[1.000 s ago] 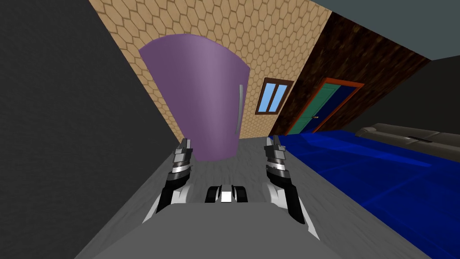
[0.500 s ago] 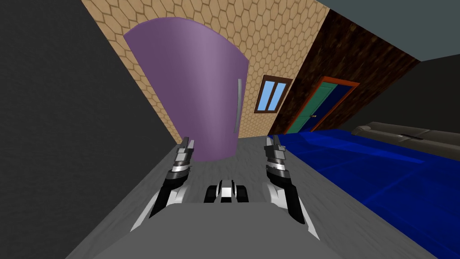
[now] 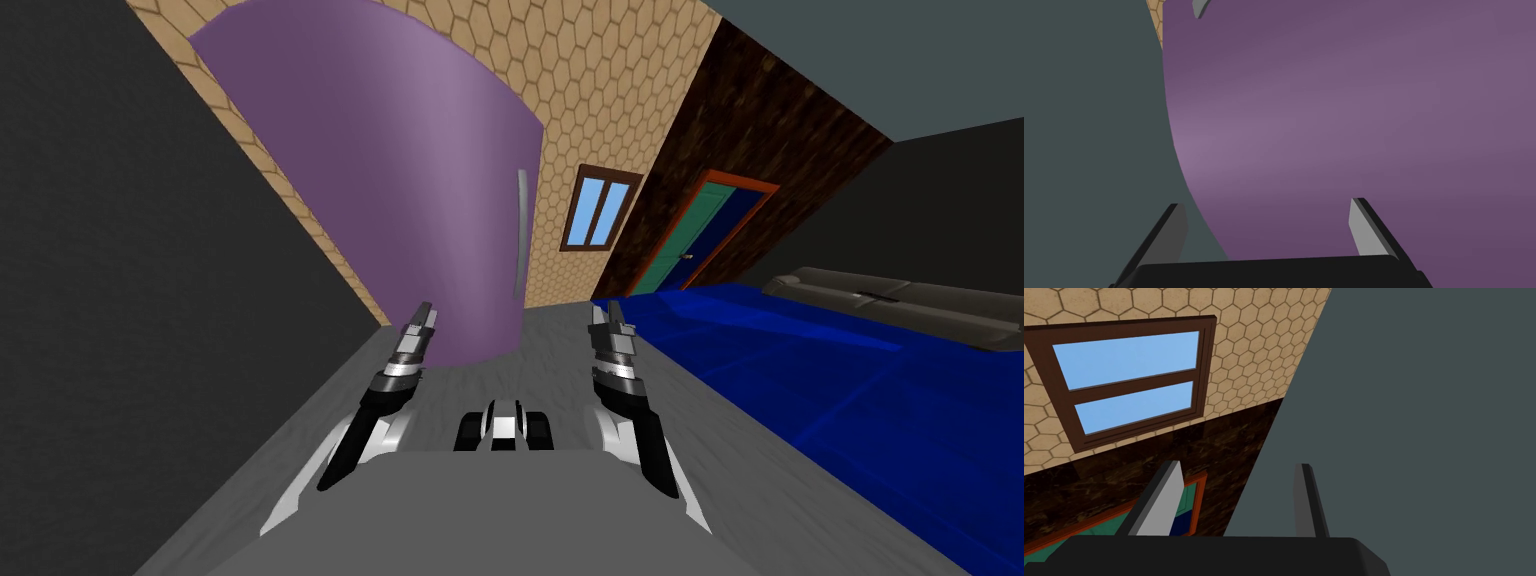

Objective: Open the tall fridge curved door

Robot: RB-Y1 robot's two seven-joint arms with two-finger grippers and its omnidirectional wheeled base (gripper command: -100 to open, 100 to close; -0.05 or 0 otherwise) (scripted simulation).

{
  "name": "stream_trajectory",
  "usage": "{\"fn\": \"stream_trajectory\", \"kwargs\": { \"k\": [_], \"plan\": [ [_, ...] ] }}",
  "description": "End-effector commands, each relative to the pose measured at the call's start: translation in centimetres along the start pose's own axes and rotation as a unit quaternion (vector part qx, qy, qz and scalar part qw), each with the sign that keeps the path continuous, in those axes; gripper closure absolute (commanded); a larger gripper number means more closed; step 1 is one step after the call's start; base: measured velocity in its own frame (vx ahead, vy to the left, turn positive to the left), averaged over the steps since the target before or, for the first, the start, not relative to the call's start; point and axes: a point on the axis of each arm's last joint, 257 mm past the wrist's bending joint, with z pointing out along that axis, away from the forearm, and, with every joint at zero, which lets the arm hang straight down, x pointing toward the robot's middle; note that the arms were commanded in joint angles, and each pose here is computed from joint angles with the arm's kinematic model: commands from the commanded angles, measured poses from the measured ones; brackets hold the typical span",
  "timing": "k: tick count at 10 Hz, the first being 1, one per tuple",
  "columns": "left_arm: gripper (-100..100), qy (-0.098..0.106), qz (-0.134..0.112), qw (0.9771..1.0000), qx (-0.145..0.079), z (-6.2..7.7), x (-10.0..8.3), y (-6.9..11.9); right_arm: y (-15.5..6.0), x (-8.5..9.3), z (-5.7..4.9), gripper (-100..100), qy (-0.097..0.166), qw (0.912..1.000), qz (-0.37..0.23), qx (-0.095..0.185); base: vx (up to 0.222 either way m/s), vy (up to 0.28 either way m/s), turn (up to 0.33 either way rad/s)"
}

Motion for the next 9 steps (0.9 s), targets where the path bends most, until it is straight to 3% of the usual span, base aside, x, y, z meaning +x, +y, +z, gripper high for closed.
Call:
{"fn": "stream_trajectory", "kwargs": {
  "k": [1, 5, 9],
  "plan": [
    [-100, 0.023, 0.019, 0.9994, -0.017, 0.5, 0.7, 0.5, 0.0, 0.0, 0.0, 0, 0.0, 1.0, 0.0, 0.0, 0.111, -0.072, -0.076],
    [-100, 0.05, 0.048, 0.9969, -0.037, 1.2, 1.3, 0.8, 0.0, 0.0, 0.0, 0, 0.0, 1.0, 0.0, 0.0, 0.114, -0.061, -0.077],
    [-100, 0.072, 0.076, 0.993, -0.054, 1.6, 1.7, 1.1, 0.0, 0.0, 0.0, 0, 0.0, 1.0, 0.0, 0.0, 0.108, -0.053, -0.07]
  ]
}}
